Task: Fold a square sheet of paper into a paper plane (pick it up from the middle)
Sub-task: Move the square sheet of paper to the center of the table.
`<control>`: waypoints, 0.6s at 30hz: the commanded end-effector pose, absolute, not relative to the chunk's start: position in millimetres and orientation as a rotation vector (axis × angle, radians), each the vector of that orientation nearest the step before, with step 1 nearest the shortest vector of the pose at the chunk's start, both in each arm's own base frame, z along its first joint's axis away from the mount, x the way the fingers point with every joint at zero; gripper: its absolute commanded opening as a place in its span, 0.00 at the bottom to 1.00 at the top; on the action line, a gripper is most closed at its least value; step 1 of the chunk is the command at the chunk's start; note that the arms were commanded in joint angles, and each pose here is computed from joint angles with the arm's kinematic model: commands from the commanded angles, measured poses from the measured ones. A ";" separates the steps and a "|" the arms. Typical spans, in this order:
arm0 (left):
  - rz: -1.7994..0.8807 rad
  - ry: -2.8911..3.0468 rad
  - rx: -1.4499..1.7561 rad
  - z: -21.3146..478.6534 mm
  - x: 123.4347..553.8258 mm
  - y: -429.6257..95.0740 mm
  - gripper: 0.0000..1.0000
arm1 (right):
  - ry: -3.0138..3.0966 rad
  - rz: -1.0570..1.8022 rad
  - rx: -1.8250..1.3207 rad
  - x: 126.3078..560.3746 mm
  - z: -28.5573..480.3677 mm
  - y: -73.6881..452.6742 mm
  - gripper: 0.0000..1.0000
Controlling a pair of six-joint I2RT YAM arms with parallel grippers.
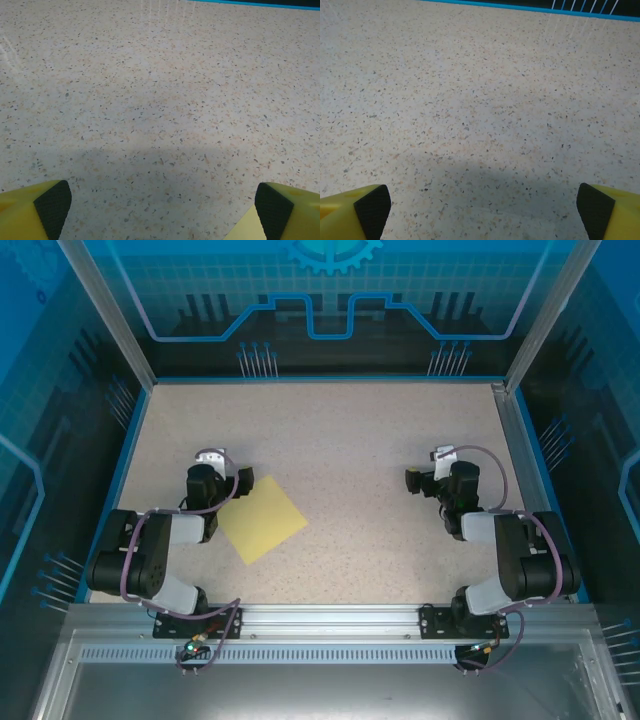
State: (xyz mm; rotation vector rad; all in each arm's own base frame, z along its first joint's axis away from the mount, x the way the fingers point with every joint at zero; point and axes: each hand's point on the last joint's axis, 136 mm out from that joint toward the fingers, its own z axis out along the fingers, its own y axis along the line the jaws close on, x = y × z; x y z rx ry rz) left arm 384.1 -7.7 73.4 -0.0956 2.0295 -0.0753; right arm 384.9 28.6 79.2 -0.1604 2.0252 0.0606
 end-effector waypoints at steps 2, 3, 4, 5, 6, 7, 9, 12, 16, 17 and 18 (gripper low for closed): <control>-0.085 1.970 -0.064 89.9 396.6 -7.4 0.99 | 1.968 0.066 -0.191 396.0 93.3 34.6 0.99; -0.084 1.971 -0.065 89.8 396.6 -7.2 0.99 | 1.968 0.065 -0.191 396.0 93.3 34.5 0.99; -0.085 1.970 -0.064 90.0 396.6 -7.3 0.99 | 1.967 0.067 -0.192 395.9 93.4 35.2 0.99; -0.085 1.969 -0.065 90.3 396.7 -7.0 0.98 | 1.966 0.067 -0.189 396.3 93.8 34.7 0.99; -0.084 1.969 -0.065 90.4 396.7 -7.0 0.99 | 1.967 0.065 -0.190 396.0 93.6 34.4 1.00; -0.084 1.970 -0.065 90.2 396.7 -7.2 0.99 | 1.966 0.067 -0.189 396.4 93.9 34.6 0.99; -0.084 1.969 -0.065 90.4 396.9 -7.1 0.98 | 1.968 0.071 -0.188 396.2 93.6 34.6 0.99; -0.087 1.970 -0.066 90.3 396.9 -7.0 0.98 | 1.967 0.072 -0.186 396.5 94.0 33.6 1.00; -0.087 1.970 -0.066 90.2 396.9 -7.0 0.99 | 1.968 0.072 -0.189 396.1 93.4 34.3 0.99; -0.086 1.970 -0.066 90.6 397.1 -7.0 0.99 | 1.969 0.072 -0.189 396.1 93.0 34.4 1.00; -0.086 1.969 -0.066 90.5 397.2 -6.9 0.98 | 1.969 0.072 -0.188 396.2 93.0 34.2 0.99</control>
